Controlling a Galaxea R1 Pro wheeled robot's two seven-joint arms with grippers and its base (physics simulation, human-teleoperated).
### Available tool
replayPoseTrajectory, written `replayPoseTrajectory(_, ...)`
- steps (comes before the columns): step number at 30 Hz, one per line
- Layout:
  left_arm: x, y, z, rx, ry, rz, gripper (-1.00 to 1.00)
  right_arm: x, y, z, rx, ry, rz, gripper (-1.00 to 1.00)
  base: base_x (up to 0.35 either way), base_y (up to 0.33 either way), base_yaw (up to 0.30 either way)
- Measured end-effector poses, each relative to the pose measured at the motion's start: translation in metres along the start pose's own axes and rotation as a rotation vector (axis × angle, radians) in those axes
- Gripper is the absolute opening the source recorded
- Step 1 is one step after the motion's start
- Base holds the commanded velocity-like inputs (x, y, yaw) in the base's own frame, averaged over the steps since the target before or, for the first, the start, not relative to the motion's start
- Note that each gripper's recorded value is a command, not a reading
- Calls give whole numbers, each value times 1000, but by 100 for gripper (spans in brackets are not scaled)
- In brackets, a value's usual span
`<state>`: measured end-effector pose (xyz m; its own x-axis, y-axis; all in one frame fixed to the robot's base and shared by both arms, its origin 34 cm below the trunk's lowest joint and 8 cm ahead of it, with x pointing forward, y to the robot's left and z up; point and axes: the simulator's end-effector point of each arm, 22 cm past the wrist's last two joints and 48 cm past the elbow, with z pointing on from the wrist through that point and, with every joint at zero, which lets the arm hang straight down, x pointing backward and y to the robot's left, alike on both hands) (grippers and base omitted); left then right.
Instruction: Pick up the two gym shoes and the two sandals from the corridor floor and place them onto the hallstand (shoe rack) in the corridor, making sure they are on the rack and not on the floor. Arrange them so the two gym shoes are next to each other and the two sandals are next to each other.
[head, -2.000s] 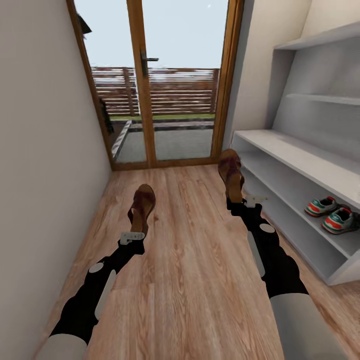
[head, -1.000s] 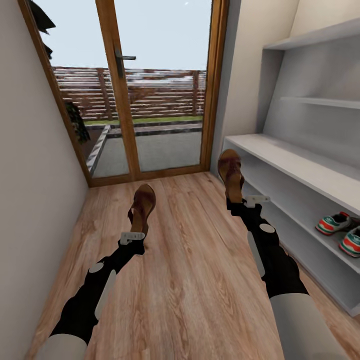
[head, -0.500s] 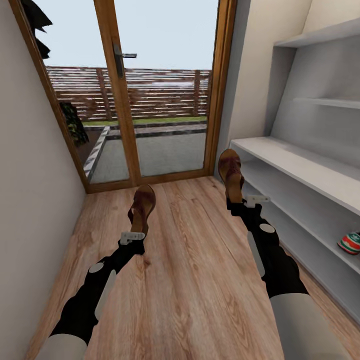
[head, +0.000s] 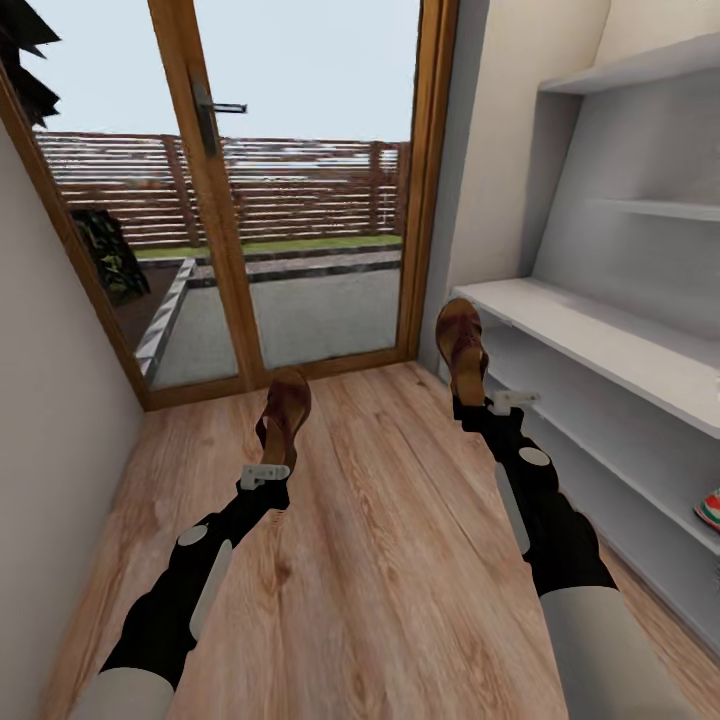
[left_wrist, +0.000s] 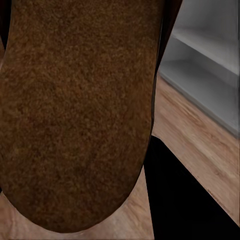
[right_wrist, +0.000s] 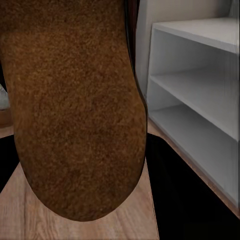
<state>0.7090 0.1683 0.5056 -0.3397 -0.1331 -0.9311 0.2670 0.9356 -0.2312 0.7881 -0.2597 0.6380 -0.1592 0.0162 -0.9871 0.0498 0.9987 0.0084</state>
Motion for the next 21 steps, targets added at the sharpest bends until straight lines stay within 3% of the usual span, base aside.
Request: replayPoseTrajectory(21,-7,-2,-2,2,-12,4,-100,-9,0,-3,-1,-14,0,-100,341,126,-238)
